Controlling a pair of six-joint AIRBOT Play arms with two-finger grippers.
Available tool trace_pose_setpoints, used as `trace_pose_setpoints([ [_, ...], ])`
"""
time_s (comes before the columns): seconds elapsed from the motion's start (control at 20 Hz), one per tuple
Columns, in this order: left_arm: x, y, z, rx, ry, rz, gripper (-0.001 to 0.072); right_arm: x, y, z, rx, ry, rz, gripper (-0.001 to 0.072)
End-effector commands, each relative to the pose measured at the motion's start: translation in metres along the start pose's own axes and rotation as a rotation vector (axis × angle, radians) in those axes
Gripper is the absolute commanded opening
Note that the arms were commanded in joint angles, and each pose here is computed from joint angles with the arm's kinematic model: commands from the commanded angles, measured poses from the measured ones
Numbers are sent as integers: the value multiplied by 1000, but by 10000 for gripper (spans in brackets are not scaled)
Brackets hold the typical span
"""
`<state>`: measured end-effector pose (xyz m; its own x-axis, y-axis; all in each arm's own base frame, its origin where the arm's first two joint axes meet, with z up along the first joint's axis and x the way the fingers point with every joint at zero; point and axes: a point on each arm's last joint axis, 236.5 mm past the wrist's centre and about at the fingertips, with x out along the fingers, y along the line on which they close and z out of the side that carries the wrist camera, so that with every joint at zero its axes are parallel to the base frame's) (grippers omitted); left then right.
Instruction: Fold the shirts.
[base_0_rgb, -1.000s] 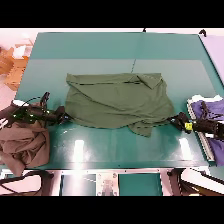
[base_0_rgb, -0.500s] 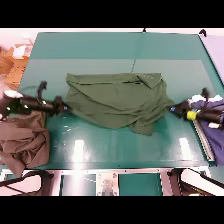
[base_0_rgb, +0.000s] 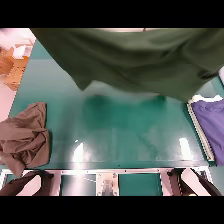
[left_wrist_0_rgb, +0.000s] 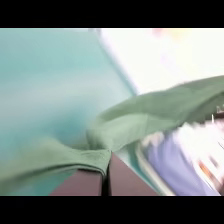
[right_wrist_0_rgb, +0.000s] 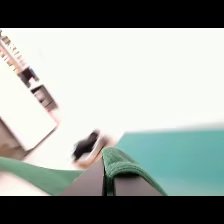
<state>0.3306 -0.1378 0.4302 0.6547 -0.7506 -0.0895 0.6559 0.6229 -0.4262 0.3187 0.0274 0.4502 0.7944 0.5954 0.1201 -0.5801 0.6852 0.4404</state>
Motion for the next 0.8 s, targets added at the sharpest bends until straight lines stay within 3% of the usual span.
trace_pose_setpoints([
  [0.0, -64, -127, 79, 329, -271, -32, 22, -17, 104, 65, -304, -152, 15, 19],
  [0.15, -79, -153, 87, 378, -316, -32, 22, -21, 138, 72, -403, -180, 14, 19],
  [0.35, -74, -109, 78, 342, -241, 127, 22, -20, 122, 68, -422, -149, -52, 20],
  [0.5, -71, -64, 68, 322, -177, 260, 22, -19, 85, 57, -349, -103, -115, 20],
  [0.75, -19, 63, -15, 98, 74, 316, 22, 10, -33, -17, -103, 40, -201, 19],
])
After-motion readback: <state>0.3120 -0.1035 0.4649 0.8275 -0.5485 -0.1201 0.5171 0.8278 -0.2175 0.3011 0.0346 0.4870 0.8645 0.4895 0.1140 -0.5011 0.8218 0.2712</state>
